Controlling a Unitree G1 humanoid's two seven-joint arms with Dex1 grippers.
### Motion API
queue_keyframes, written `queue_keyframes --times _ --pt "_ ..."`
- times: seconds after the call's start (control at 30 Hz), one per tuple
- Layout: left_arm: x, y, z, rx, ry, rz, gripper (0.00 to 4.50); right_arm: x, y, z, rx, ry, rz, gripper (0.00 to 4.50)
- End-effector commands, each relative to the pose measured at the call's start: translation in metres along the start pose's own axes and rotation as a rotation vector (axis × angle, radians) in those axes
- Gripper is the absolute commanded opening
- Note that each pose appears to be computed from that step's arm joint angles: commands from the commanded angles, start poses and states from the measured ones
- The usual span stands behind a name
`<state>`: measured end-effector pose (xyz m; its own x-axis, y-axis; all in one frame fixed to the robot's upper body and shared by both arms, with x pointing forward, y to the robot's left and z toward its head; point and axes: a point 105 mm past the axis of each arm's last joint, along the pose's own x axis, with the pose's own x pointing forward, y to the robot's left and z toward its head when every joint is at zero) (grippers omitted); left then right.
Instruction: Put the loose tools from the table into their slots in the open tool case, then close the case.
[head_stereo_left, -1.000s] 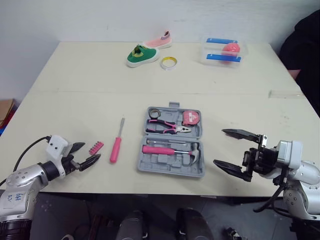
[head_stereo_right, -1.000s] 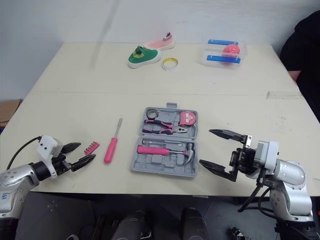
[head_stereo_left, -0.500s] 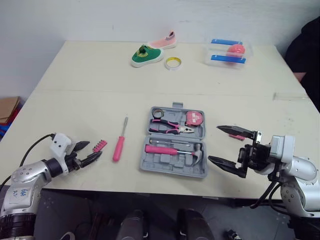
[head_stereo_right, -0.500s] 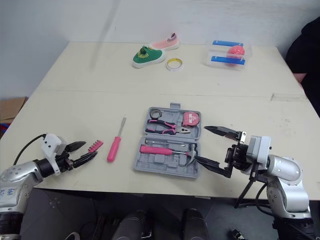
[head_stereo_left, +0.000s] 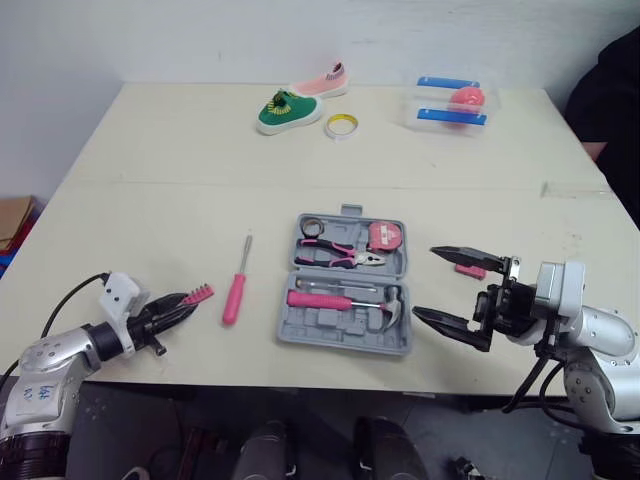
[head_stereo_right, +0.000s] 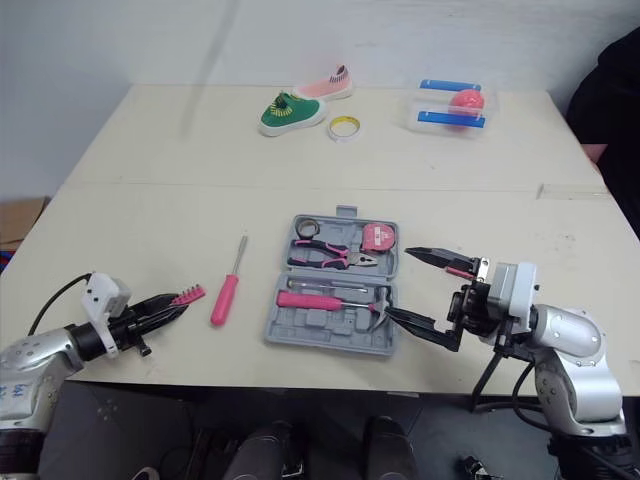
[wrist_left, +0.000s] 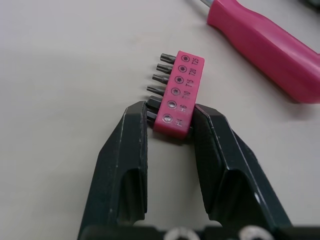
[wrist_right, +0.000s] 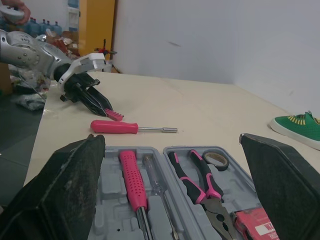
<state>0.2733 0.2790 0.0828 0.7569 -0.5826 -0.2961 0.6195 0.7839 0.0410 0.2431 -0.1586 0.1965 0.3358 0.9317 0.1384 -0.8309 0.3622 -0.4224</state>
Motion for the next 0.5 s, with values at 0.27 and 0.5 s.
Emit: queue_keyframes --times 0.27,0.5 --pt "-0.013 -0.004 -0.013 -0.008 0.058 -0.026 1.14 0.022 -0.004 0.027 -0.040 -0.030 0.023 4.50" --pt "-0.030 0.006 -0.001 0.102 0.083 -0.095 2.38 0.031 -0.012 0.029 -0.026 -0.024 0.028 4.50"
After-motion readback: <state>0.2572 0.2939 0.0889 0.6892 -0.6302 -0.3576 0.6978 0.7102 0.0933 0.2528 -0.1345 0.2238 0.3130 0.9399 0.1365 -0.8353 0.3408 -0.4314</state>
